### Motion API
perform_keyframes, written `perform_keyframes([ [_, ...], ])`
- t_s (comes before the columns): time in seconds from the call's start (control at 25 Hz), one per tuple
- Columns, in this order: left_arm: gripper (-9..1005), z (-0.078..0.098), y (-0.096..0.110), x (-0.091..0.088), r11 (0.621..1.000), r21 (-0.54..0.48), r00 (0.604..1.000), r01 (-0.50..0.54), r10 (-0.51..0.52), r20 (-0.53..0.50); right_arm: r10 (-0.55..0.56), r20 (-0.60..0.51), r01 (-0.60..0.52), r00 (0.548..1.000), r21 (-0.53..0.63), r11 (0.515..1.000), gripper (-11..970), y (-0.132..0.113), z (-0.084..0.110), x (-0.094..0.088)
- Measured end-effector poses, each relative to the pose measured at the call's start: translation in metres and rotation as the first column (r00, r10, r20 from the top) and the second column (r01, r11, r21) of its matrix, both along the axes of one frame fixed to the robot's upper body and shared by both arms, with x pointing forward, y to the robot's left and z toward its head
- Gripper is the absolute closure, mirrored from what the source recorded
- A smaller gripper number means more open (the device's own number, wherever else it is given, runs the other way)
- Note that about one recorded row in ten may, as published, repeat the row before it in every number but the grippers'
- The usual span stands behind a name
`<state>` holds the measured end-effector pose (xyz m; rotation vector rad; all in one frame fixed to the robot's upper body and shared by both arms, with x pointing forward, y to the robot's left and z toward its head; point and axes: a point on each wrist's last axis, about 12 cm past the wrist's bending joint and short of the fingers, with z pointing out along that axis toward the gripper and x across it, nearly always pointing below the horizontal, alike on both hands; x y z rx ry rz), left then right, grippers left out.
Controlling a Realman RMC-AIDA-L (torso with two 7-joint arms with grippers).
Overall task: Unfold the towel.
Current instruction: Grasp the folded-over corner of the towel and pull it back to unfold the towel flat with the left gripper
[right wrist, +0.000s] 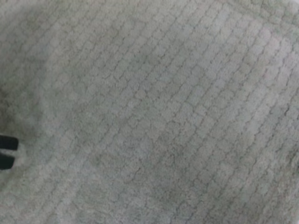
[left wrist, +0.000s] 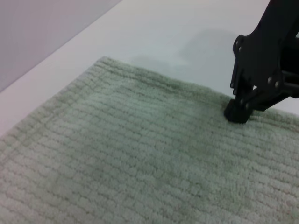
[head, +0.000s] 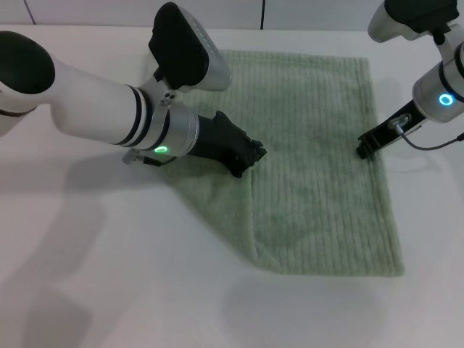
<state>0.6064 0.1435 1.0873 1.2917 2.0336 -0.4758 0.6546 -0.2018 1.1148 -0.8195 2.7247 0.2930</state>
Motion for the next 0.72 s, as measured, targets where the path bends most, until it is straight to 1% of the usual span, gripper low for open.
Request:
perform_keyframes([
  [0.48, 939, 0.008, 0.003, -0.007, 0.999, -0.032, 1.000, 0.023, -0.023, 0.003, 0.000, -0.001, 0.000, 1.000, -0.001, 1.000, 958, 0.000, 0.000, 0.000],
  [0.6, 939, 0.012, 0.010, -0.008, 0.998, -0.054, 1.000, 0.014, -0.013, 0.001, -0.001, -0.001, 0.001, 1.000, -0.001, 1.000, 958, -0.001, 0.000, 0.000],
  [0.72, 939, 0.013, 0.011, -0.009, 0.998, -0.058, 1.000, 0.012, -0.012, 0.000, -0.001, -0.001, 0.001, 1.000, -0.001, 1.000, 958, -0.001, 0.000, 0.000],
])
